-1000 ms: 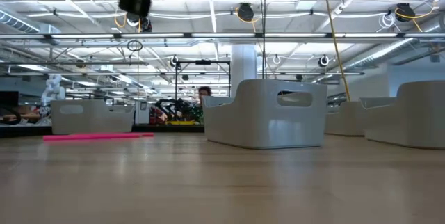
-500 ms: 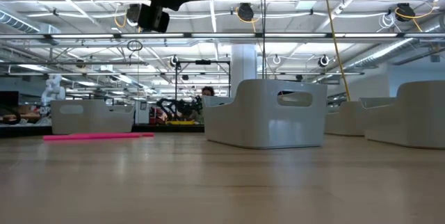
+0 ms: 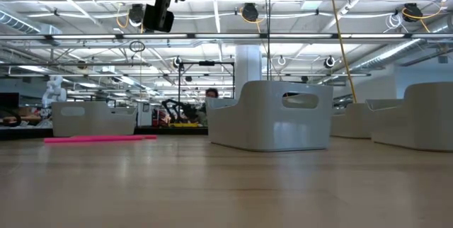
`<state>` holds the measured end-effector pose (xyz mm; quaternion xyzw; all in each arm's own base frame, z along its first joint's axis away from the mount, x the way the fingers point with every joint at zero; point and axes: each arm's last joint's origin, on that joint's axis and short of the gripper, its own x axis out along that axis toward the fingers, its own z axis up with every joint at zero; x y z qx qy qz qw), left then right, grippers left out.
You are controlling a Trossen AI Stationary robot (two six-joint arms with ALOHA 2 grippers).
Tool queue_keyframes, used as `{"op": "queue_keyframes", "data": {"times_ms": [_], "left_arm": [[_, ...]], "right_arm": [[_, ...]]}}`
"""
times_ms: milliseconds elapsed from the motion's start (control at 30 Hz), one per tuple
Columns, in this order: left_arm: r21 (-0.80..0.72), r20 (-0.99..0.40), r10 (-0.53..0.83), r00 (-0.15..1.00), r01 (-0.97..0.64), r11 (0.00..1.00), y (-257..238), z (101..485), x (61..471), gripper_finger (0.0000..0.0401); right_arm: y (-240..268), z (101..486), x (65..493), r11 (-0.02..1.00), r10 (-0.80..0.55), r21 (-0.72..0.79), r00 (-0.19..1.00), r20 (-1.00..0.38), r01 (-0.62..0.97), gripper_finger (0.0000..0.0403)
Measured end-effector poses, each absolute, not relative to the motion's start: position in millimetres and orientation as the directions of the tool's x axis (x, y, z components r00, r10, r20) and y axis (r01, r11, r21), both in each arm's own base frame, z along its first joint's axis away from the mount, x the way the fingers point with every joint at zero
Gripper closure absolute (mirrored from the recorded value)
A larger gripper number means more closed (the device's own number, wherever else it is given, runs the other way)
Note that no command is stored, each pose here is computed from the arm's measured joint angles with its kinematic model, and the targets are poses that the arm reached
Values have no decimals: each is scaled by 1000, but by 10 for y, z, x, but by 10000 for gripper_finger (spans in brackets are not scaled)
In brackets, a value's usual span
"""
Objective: Sort crayons/erasers/pens/pencils in bins
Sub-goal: Put the green eraser into the top left gray bin
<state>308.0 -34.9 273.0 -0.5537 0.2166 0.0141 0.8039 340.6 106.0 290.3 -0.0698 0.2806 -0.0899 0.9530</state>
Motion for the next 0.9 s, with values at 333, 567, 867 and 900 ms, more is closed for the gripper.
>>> {"op": "queue_keyframes", "data": {"times_ms": [333,567,867,900], "left_arm": [[-868,-361,-183,914,-258,425,-247,2779,3043,383],[-703,-569,40,822,-511,494,103,2921,2761,383],[-42,-824,507,252,-920,389,678,3254,2263,383],[15,-835,513,198,-924,381,741,3223,2234,383]], "right_arm": [[1022,3194,3225,977,-199,-157,866,-460,141,215],[823,3671,2729,969,-242,-144,888,-390,201,149],[662,3874,2320,961,-268,-180,876,-400,212,148],[655,3866,2302,960,-270,-188,870,-413,208,148]]}}
